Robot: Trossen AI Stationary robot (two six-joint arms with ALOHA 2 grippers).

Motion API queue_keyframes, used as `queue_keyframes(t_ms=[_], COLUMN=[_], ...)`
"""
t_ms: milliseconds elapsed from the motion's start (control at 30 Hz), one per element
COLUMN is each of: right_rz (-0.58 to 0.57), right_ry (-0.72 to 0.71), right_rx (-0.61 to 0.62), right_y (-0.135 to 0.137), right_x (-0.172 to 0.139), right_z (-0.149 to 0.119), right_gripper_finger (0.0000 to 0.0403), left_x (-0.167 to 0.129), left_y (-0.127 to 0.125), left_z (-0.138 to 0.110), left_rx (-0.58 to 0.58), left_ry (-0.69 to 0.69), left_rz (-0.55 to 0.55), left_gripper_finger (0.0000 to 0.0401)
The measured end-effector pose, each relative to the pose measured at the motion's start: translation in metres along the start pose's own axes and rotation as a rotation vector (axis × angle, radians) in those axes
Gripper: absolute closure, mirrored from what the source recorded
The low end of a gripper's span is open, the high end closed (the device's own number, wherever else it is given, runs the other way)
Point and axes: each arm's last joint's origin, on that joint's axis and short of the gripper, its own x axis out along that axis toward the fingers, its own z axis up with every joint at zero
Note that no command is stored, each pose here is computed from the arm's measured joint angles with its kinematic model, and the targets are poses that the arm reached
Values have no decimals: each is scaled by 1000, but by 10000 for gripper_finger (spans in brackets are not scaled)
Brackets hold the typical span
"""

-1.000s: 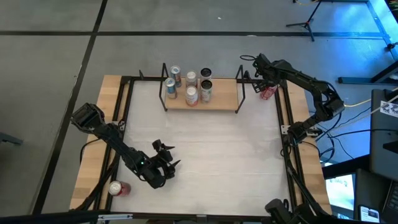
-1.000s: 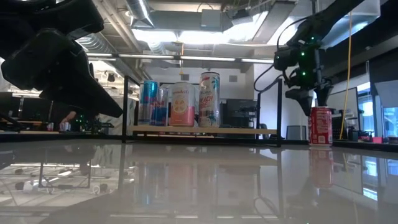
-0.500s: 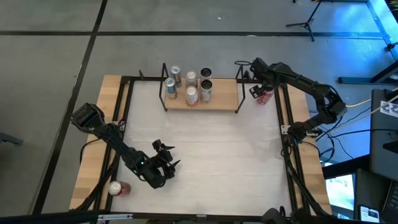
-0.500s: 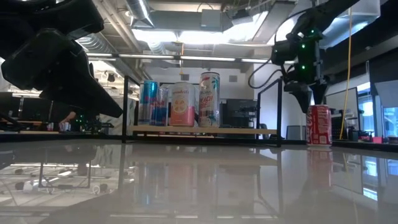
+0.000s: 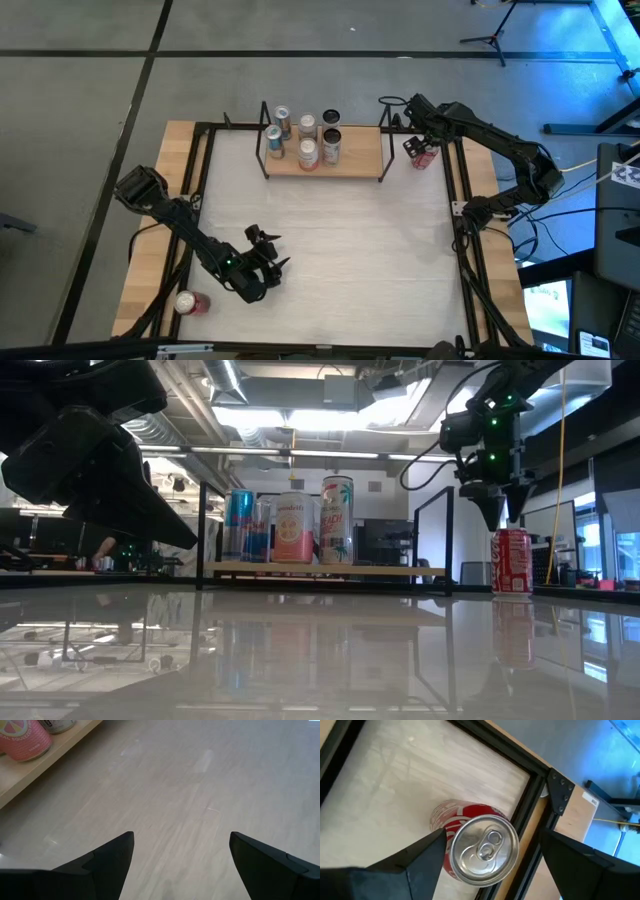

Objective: Place canned beverage on shelf
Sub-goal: Put the top red soda can on the shelf

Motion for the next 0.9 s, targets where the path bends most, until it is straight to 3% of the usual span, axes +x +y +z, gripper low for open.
queue_keyframes(t_ms=[800, 900], right_rz=[54, 108], right_ry=[103, 113], right_rx=[95, 94], right_y=[-4, -3], right_x=[15, 15], right_z=[2, 2], right_gripper_finger=[88, 88], left_x=[0, 0], left_y=[0, 0], left_z=[0, 0], left_rx=[0, 0], left_ry=[6, 6], left_rz=[-5, -5], left_gripper_finger=[83, 83])
